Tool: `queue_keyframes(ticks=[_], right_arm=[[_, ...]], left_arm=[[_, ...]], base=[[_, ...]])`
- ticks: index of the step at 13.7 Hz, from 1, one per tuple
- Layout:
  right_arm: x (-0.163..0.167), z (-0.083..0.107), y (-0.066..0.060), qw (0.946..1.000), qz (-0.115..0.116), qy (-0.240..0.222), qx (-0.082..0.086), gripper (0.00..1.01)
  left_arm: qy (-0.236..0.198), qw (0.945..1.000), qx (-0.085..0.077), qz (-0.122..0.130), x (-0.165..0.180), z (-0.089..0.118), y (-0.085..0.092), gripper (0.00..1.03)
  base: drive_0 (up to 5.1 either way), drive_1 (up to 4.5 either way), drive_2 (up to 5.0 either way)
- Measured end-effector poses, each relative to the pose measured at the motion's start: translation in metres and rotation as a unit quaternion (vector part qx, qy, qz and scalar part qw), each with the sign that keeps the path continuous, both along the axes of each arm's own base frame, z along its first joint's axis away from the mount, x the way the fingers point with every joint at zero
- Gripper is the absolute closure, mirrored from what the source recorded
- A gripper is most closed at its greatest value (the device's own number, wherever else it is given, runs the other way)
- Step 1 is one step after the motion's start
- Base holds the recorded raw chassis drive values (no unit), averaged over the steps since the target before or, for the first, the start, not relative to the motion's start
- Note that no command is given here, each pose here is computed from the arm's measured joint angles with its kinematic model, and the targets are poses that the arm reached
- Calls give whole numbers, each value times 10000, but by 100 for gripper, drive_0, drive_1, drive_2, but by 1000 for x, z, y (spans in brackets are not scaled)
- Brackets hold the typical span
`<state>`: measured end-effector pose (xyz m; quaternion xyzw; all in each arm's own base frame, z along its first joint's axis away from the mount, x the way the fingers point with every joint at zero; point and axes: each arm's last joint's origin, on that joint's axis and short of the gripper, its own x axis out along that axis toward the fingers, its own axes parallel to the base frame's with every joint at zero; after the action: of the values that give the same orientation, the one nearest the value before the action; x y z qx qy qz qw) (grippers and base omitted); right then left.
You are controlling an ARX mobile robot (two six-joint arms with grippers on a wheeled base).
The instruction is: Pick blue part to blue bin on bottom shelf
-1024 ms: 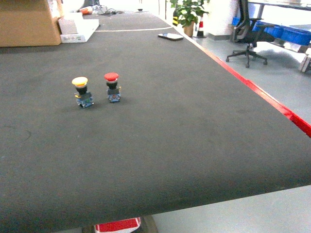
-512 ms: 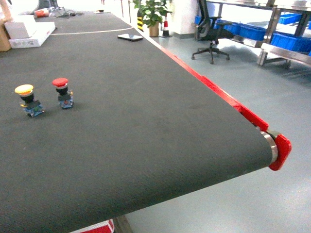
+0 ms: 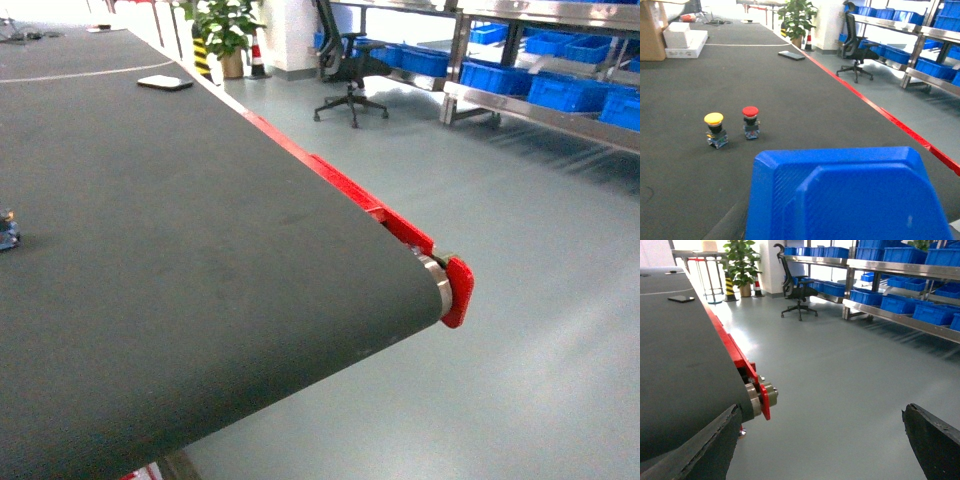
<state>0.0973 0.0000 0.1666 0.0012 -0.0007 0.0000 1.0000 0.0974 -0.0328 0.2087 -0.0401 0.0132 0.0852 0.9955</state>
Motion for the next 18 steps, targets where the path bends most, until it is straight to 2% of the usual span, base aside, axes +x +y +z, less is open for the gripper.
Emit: queue_keyframes(ticks=[18], right_arm=[[0,0,0,10000,-2,0,0,3]], left_arm=[[0,10000,0,0,0,0,0,59]], base=[[-161,-161,-161]])
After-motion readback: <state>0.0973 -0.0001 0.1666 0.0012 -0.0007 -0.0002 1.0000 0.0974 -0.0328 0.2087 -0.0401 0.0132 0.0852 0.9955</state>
